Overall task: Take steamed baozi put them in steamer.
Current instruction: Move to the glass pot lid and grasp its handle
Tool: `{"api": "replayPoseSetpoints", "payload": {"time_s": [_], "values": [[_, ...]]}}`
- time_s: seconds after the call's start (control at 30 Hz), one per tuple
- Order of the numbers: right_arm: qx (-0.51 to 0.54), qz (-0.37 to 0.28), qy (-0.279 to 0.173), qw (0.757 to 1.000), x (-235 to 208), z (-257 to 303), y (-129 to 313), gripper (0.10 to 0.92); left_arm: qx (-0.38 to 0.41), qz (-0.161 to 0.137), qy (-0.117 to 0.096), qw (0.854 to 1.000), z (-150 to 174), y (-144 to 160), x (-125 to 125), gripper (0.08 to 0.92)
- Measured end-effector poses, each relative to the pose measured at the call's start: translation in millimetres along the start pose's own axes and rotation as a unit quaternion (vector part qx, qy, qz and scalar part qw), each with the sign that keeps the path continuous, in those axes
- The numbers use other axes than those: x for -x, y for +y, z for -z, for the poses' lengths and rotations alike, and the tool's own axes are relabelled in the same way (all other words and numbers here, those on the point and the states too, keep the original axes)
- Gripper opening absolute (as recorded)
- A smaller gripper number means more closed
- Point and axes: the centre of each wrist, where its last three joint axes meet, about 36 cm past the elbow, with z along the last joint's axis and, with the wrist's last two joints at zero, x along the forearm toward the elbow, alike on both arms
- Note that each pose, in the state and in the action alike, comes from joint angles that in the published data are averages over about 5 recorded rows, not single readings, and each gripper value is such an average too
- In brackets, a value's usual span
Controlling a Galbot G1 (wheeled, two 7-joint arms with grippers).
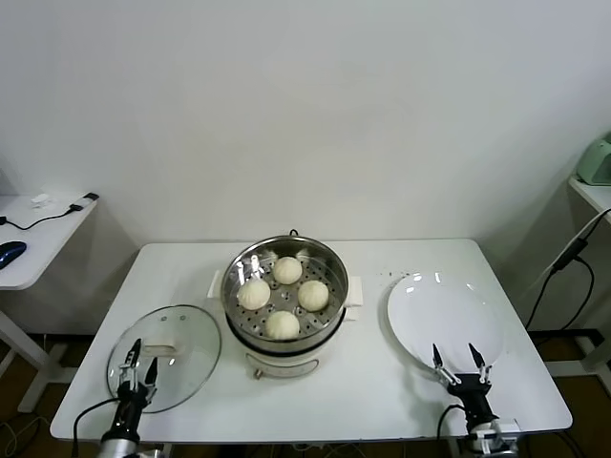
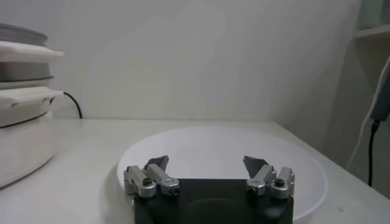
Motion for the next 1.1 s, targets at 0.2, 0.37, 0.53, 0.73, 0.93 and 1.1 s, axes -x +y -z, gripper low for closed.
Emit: {"api": "replayPoseSetpoints", "payload": {"time_s": [0.2,0.37,0.53,0.73,0.93,1.1], "values": [[-0.001,-0.001,0.000,1.000,-1,0,0,0.823,0.013,-0.003,0.002,1.000,-1,-3,12,0.823],[-0.002,-0.003,0.001,1.000,-2,-3,-2,0.823,0.022,0.001,0.004,1.000,-3,0,23,0.823],[0.000,-0.005,0.003,1.000,0,-5,0,0.823,0.028,0.001,0.003,1.000,-2,-1,32,0.823],[0.001,-0.005,0.007,1.000,-1,-9,2,0.823,0.036,0.002,0.002,0.999,-2,-4,39,0.793],[0.004,-0.006,0.007,1.000,-2,-11,4,0.823,0.050,-0.004,0.001,0.999,-7,-9,41,0.628],[0.005,-0.004,0.006,1.000,-2,-10,8,0.823,0.056,-0.005,-0.002,0.998,-8,-15,42,0.489]]}}
